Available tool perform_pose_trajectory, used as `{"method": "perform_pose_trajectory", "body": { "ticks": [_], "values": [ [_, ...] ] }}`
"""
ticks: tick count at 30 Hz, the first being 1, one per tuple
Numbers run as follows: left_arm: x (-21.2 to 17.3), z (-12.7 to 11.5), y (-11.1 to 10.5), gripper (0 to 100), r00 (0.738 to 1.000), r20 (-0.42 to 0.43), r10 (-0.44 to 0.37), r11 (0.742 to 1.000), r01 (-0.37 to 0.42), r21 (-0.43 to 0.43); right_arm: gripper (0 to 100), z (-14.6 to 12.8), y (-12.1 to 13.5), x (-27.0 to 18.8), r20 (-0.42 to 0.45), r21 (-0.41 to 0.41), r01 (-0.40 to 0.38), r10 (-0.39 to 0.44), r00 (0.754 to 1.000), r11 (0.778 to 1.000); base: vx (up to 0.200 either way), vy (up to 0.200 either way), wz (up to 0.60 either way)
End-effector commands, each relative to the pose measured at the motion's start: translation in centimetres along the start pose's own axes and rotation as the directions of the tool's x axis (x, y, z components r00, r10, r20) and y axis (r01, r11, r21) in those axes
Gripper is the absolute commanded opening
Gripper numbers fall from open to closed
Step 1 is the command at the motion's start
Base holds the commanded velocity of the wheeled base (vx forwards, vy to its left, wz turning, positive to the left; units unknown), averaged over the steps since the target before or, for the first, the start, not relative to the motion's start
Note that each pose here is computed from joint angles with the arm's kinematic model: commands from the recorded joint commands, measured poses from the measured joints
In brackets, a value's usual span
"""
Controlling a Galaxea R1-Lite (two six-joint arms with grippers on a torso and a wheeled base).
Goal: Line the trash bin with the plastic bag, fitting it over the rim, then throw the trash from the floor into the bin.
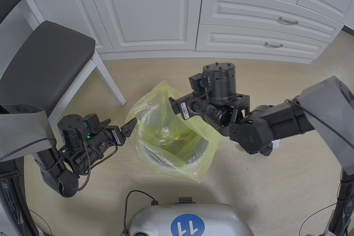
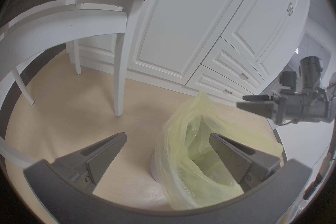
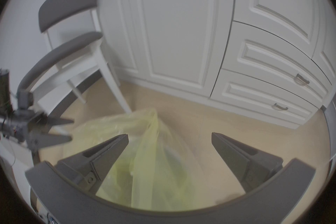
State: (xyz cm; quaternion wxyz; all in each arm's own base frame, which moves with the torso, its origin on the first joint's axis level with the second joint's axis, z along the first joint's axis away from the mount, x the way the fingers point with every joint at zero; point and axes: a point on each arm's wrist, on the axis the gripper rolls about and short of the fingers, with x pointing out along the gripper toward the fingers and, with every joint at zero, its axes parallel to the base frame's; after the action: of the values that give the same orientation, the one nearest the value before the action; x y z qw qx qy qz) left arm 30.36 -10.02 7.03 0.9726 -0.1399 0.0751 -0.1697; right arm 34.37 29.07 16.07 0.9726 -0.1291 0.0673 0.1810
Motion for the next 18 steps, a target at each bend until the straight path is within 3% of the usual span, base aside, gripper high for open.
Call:
{"method": "perform_pose_trajectory", "body": {
  "ticks": [1, 6, 8, 12, 15, 18],
  "values": [
    [0.9, -0.7, -0.7, 100, 1.000, -0.018, -0.009, 1.000, 0.009, 0.003, 100, -0.2, -0.9, -5.6, -0.125, -0.109, -0.059, 0.045, 0.991, 0.992, 0.000, 0.000, 0.00],
    [1.3, -0.7, -1.3, 100, 0.999, -0.022, 0.035, 0.999, -0.034, 0.006, 100, -2.4, -1.1, -6.4, -0.197, -0.170, -0.081, 0.047, 0.979, 0.982, 0.000, 0.000, 0.00],
    [0.9, 0.8, -2.4, 100, 0.998, -0.025, 0.060, 0.998, -0.060, 0.010, 100, -3.5, -1.5, -6.5, -0.230, -0.175, -0.079, 0.037, 0.972, 0.981, 0.000, 0.000, 0.00],
    [1.0, 1.3, -2.8, 100, 0.987, -0.125, 0.102, 0.995, -0.100, 0.015, 100, -4.5, -2.8, -5.9, -0.259, -0.167, -0.045, 0.000, 0.966, 0.985, 0.000, 0.000, 0.00],
    [2.1, 1.4, -2.8, 100, 0.979, -0.143, 0.143, 0.988, -0.150, -0.040, 100, -4.8, -3.4, -5.8, -0.251, -0.158, -0.023, -0.018, 0.968, 0.987, 0.000, 0.000, 0.00],
    [2.9, 1.5, -2.7, 100, 0.972, -0.161, 0.173, 0.979, -0.188, -0.084, 100, -6.0, -4.0, -6.0, -0.214, -0.094, 0.013, -0.033, 0.976, 0.995, 0.000, 0.000, 0.00]
  ]
}}
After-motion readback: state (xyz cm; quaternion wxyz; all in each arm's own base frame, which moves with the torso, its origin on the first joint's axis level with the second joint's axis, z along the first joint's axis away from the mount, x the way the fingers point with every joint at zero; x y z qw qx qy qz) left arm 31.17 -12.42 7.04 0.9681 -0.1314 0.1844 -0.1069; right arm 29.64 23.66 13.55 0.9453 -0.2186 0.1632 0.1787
